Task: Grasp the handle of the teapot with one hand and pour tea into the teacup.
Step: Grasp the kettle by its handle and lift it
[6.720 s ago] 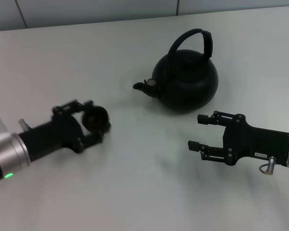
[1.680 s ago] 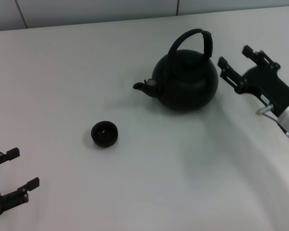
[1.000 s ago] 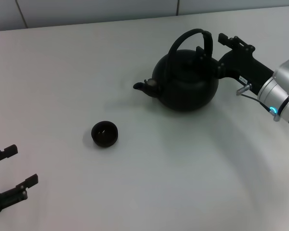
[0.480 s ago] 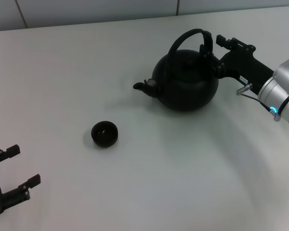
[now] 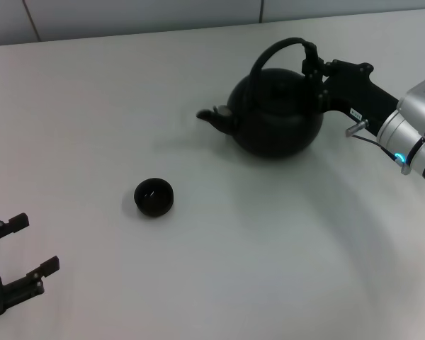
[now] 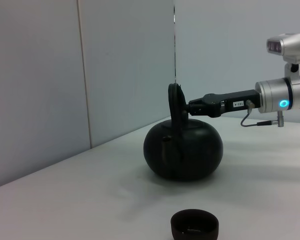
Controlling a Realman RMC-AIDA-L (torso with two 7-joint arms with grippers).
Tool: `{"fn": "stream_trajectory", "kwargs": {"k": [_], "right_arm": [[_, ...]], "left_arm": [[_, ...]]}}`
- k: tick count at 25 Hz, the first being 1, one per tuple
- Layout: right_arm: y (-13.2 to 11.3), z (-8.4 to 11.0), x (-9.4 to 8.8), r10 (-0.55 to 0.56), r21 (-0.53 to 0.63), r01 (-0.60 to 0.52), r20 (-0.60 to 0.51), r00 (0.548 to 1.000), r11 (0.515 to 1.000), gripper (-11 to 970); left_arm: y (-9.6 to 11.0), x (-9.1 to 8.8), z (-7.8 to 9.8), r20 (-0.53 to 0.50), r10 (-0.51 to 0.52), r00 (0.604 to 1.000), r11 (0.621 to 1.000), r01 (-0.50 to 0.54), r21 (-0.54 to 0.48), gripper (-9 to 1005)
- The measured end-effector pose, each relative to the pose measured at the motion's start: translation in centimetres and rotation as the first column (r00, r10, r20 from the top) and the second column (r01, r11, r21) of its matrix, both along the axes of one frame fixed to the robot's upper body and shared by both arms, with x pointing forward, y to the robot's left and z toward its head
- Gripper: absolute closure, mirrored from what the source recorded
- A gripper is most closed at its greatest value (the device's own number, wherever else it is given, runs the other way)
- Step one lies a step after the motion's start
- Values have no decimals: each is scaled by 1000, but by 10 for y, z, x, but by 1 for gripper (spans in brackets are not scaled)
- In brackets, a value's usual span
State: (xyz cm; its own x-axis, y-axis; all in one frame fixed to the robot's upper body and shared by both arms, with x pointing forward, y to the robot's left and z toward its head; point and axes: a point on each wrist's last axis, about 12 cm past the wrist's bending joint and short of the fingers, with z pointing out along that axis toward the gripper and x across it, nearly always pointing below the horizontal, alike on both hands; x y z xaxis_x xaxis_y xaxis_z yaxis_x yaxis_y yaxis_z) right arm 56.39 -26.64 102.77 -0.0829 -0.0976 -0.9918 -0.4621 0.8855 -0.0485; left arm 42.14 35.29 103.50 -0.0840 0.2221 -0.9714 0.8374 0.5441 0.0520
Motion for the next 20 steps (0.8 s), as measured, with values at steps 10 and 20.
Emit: {"fn": "stream_trajectory", "kwargs": {"k": [10, 20], "right_arm": [[6, 14, 9, 42, 64, -44, 38, 998, 997, 894], [17, 28, 23, 110, 66, -114, 60, 992, 991, 894]], "left_arm": [[1, -1, -1, -2, 9, 1000, 1000, -9, 4, 188], [-1, 1, -1, 2, 6, 1000, 1000, -6, 1, 188]]}}
